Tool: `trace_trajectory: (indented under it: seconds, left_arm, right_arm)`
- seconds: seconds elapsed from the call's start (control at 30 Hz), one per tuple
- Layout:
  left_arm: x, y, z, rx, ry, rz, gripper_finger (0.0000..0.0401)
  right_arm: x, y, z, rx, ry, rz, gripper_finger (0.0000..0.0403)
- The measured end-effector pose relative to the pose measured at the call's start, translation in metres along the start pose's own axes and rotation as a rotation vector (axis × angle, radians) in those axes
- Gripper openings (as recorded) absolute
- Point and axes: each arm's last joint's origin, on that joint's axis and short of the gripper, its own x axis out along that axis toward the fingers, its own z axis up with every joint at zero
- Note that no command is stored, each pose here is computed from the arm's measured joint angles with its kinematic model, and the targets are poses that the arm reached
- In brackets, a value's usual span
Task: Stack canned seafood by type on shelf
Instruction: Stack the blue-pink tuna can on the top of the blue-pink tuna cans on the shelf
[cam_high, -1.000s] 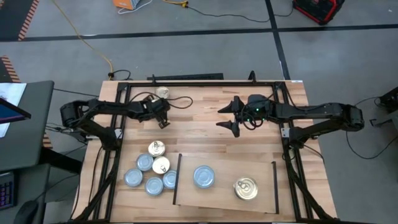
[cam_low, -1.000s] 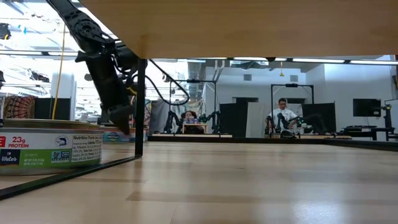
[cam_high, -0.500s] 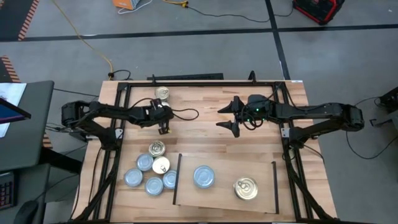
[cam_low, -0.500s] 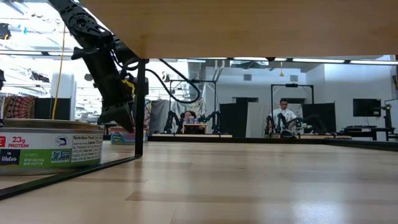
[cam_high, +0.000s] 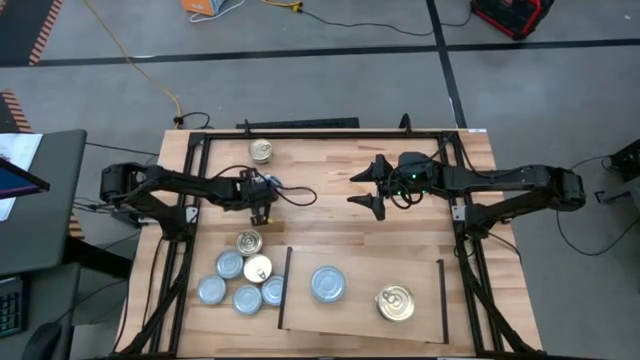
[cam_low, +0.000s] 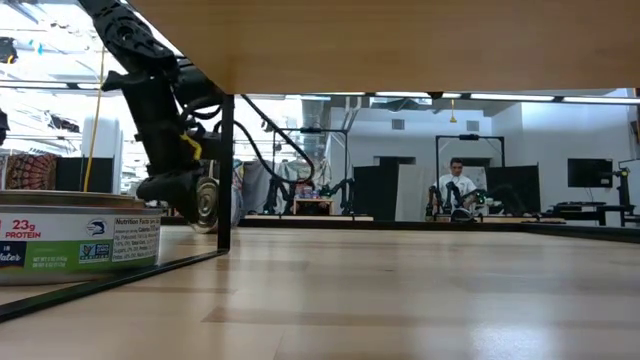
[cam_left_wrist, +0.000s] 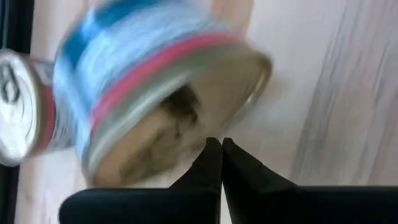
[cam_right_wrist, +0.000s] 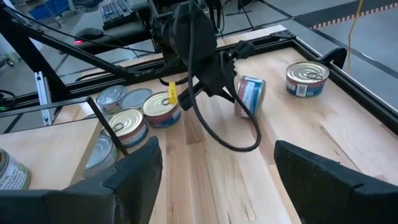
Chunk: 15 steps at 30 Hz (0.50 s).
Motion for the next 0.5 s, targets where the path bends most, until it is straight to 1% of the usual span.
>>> trace_trajectory:
  seconds: [0.1, 0.17, 0.33, 0.4, 0.5]
  left_arm:
    - [-0.006, 0.004, 0.001, -0.016, -0.028, 0.011, 0.0]
    - [-0.013, 0.006, 0.001, -0.029, -0.054, -0.006, 0.0]
    - [-0.039, 0.018, 0.003, -0.085, -0.174, -0.045, 0.0002]
    - [-0.05, 0.023, 0.004, -0.123, -0.215, -0.043, 0.0013]
    - [-0.064, 0.029, 0.005, -0.129, -0.272, -0.06, 0.0053]
  right_arm:
    - [0.0, 0.0, 0.0, 0.0, 0.0, 0.0, 0.0331]
    - [0.0, 0.0, 0.0, 0.0, 0.0, 0.0, 0.0331]
    - [0.0, 0.0, 0.0, 0.0, 0.001, -0.001, 0.0331]
    - [0.0, -0.001, -0.001, 0.002, 0.008, -0.003, 0.0331]
    - [-0.001, -0.004, -0.004, 0.01, 0.04, -0.02, 0.0331]
